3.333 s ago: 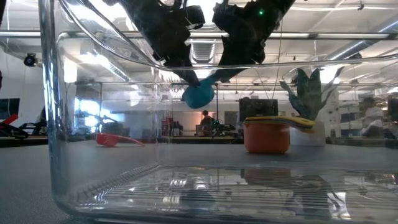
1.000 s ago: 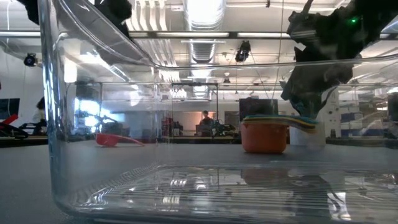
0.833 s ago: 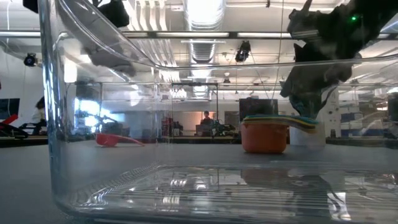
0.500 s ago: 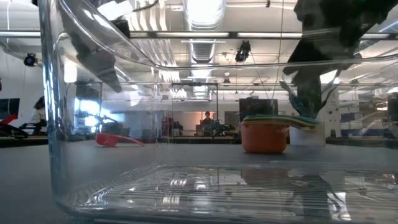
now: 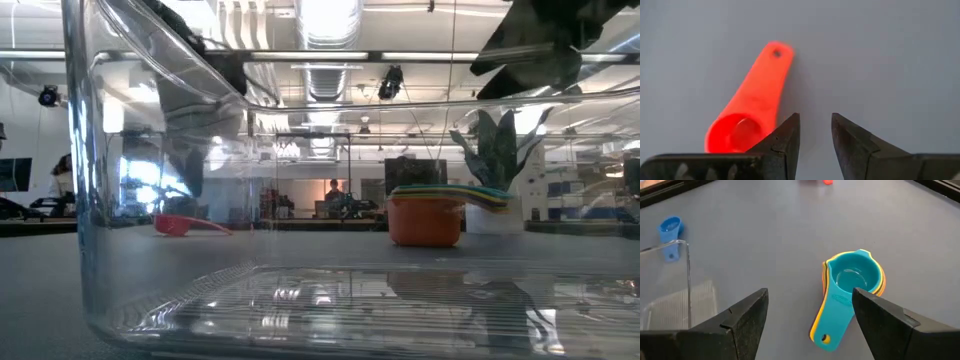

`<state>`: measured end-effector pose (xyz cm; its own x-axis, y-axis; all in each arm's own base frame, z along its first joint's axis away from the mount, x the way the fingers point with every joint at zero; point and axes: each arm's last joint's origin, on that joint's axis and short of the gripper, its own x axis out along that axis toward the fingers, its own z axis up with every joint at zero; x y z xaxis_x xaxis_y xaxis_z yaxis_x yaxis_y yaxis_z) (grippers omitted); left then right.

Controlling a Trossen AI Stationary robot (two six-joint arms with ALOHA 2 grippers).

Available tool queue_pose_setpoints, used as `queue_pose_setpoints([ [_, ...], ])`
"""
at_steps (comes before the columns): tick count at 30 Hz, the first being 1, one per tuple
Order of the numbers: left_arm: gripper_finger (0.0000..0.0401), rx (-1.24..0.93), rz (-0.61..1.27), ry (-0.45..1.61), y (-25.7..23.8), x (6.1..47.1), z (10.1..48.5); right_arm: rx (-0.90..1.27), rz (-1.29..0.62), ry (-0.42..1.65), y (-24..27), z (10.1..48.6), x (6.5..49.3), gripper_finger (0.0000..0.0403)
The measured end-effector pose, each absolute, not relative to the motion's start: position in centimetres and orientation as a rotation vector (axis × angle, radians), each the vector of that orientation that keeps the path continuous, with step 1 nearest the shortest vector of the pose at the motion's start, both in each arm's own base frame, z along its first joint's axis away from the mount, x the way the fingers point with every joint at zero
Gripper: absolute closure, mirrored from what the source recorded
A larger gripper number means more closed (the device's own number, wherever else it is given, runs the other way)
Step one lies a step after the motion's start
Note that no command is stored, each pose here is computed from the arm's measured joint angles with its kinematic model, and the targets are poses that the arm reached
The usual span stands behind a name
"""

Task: Nest measuring cups in basket
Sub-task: Stack the orange measuring cup on top of the light blue measuring cup

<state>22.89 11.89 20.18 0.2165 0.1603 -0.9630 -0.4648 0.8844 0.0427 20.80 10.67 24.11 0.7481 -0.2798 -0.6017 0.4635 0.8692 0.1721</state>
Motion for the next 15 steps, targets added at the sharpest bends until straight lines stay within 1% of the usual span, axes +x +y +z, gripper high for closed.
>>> queue_pose_setpoints([
  [6, 0.0308, -0.315, 0.497, 1.426, 14.4, 22.3, 18.2, 0.311, -0.415, 0.608, 10.7, 23.9, 20.9, 0.0129],
  [15, 0.0308, -0.219, 0.603, 1.539, 15.3, 22.4, 16.4, 0.313, -0.415, 0.607, 10.8, 23.9, 20.9, 0.0129],
])
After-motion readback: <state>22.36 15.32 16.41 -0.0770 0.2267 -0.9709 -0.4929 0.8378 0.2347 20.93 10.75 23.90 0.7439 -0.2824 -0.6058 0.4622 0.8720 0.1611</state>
